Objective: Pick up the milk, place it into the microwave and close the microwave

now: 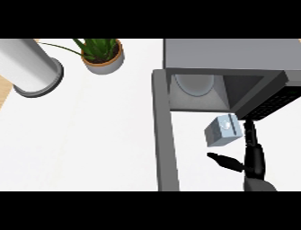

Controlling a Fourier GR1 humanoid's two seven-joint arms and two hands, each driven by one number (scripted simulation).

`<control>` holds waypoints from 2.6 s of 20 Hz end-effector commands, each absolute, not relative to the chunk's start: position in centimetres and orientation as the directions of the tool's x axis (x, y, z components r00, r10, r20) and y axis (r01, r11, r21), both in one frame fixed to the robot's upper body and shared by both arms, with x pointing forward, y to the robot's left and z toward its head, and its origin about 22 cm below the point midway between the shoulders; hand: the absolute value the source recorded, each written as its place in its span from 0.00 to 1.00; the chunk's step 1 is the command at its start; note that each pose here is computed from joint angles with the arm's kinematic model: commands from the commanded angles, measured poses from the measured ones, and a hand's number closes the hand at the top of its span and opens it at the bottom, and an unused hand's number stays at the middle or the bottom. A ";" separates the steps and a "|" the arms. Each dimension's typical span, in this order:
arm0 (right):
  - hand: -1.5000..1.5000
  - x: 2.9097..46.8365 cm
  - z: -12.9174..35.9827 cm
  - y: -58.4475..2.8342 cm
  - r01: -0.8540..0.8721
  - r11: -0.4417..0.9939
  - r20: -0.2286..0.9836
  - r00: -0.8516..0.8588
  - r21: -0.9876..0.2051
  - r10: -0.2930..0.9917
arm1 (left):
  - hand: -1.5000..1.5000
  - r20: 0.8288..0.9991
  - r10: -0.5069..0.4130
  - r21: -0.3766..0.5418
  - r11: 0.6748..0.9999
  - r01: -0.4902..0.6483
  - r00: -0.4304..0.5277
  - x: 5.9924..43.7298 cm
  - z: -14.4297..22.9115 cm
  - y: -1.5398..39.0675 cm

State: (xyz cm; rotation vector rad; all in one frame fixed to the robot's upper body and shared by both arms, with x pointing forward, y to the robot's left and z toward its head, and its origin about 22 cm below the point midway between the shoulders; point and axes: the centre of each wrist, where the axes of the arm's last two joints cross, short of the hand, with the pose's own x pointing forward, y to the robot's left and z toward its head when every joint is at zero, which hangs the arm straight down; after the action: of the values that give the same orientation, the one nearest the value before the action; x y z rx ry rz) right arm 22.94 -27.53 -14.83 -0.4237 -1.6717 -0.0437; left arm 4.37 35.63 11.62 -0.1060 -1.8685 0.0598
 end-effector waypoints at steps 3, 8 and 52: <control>1.00 23.4 -16.1 -27.1 0.282 0.953 0.981 -0.123 -0.111 0.151 | 0.00 0.922 0.145 -0.104 0.986 0.131 -0.359 3.2 14.1 33.9; 1.00 24.1 -16.5 -25.6 0.193 0.969 0.977 -0.118 -0.151 0.176 | 0.00 0.917 0.157 -0.118 0.985 0.126 -0.367 4.8 13.6 35.5; 1.00 41.4 -0.5 -25.7 0.000 0.959 0.920 -0.282 -0.282 0.271 | 0.00 0.918 0.173 -0.120 0.979 0.166 -0.357 6.0 13.3 36.5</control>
State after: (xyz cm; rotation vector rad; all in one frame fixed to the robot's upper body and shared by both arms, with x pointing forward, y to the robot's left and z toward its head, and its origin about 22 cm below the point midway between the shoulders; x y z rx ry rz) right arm 40.37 -25.23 -2.23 -0.1637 -1.8487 0.2392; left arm 5.79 36.62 12.85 -0.2465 -1.9221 0.0389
